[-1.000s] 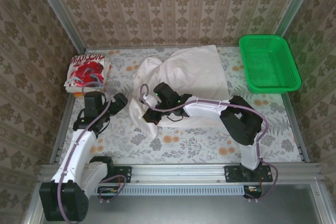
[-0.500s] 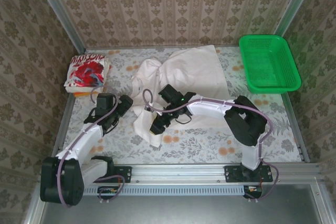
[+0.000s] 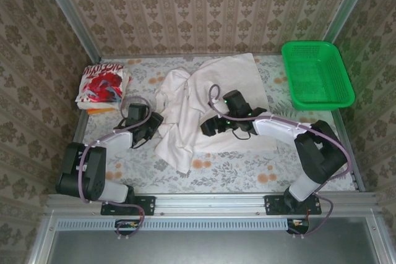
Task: Fold and stack the t-shirts
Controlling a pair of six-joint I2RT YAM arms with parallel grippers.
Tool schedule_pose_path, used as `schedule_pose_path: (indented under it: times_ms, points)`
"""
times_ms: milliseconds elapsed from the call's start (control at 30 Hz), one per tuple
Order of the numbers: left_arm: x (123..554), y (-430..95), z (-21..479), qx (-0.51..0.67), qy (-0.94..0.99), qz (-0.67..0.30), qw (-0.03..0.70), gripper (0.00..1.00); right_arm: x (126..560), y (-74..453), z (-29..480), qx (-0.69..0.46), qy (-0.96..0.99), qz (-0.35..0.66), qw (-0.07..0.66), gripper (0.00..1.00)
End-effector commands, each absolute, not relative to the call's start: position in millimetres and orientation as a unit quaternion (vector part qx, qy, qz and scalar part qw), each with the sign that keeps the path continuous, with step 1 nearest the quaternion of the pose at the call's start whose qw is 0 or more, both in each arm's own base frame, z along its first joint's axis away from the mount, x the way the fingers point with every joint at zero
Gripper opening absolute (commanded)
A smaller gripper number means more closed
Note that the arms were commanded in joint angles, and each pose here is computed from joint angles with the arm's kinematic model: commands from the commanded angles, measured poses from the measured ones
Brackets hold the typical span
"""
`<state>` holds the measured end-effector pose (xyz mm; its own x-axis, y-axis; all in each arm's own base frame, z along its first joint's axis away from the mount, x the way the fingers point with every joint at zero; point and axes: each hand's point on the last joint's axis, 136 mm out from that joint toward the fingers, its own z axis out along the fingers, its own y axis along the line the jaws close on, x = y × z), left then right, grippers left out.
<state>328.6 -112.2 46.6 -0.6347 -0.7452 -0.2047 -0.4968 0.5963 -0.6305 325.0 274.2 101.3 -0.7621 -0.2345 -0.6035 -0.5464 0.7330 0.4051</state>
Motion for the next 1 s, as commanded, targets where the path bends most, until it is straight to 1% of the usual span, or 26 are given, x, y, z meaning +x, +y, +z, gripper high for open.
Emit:
schedule_pose_path:
  times_ms: [0, 33, 67, 100, 167, 267, 433, 533, 567, 600, 633, 667, 700, 733, 833, 867, 900, 967]
  points:
    - [337, -114, 55, -0.353, 0.860, -0.280, 0.239, 0.24, 355, 212, 99, -0.056, 0.933, 0.207, 0.290, 0.77]
    - [336, -110, 53, -0.353, 0.862, -0.276, 0.238, 0.12, 358, 192, 92, -0.018, 0.942, 0.180, 0.283, 0.76]
    - [333, -104, 52, -0.356, 0.863, -0.269, 0.237, 0.02, 359, 173, 87, 0.012, 0.947, 0.154, 0.281, 0.76]
    - [330, -97, 51, -0.362, 0.862, -0.262, 0.239, 0.00, 358, 158, 84, 0.033, 0.950, 0.131, 0.282, 0.76]
    - [325, -82, 52, -0.370, 0.859, -0.254, 0.247, 0.00, 351, 131, 80, 0.066, 0.952, 0.087, 0.287, 0.75]
    - [314, -66, 55, -0.368, 0.864, -0.241, 0.245, 0.00, 334, 104, 76, 0.103, 0.950, 0.057, 0.288, 0.74]
    - [283, -49, 46, -0.378, 0.872, -0.214, 0.223, 0.01, 313, 102, 60, 0.105, 0.958, 0.069, 0.256, 0.73]
    - [261, -37, 33, -0.398, 0.873, -0.189, 0.210, 0.03, 318, 109, 58, 0.107, 0.957, 0.084, 0.255, 0.73]
    - [257, -34, 29, -0.406, 0.870, -0.188, 0.208, 0.05, 321, 111, 57, 0.109, 0.957, 0.087, 0.253, 0.73]
    - [255, -32, 27, -0.411, 0.867, -0.189, 0.207, 0.09, 323, 113, 57, 0.111, 0.957, 0.089, 0.251, 0.73]
    - [254, -32, 26, -0.414, 0.866, -0.190, 0.207, 0.18, 325, 114, 56, 0.113, 0.958, 0.089, 0.247, 0.73]
    - [254, -32, 25, -0.414, 0.865, -0.192, 0.207, 0.22, 325, 114, 55, 0.115, 0.959, 0.087, 0.243, 0.73]
    - [257, -33, 26, -0.414, 0.865, -0.194, 0.208, 0.23, 325, 115, 53, 0.116, 0.960, 0.088, 0.240, 0.72]
    - [259, -33, 26, -0.412, 0.865, -0.196, 0.209, 0.23, 325, 116, 49, 0.113, 0.961, 0.088, 0.237, 0.72]
    - [273, -33, 27, -0.411, 0.861, -0.201, 0.221, 0.08, 334, 122, 44, 0.098, 0.964, 0.089, 0.229, 0.68]
    - [278, -33, 26, -0.410, 0.862, -0.201, 0.221, 0.03, 337, 123, 40, 0.097, 0.966, 0.084, 0.225, 0.65]
    - [284, -34, 26, -0.406, 0.864, -0.199, 0.219, 0.00, 341, 122, 35, 0.099, 0.967, 0.082, 0.220, 0.61]
    - [295, -35, 24, -0.399, 0.869, -0.199, 0.217, 0.00, 352, 122, 28, 0.107, 0.968, 0.082, 0.213, 0.55]
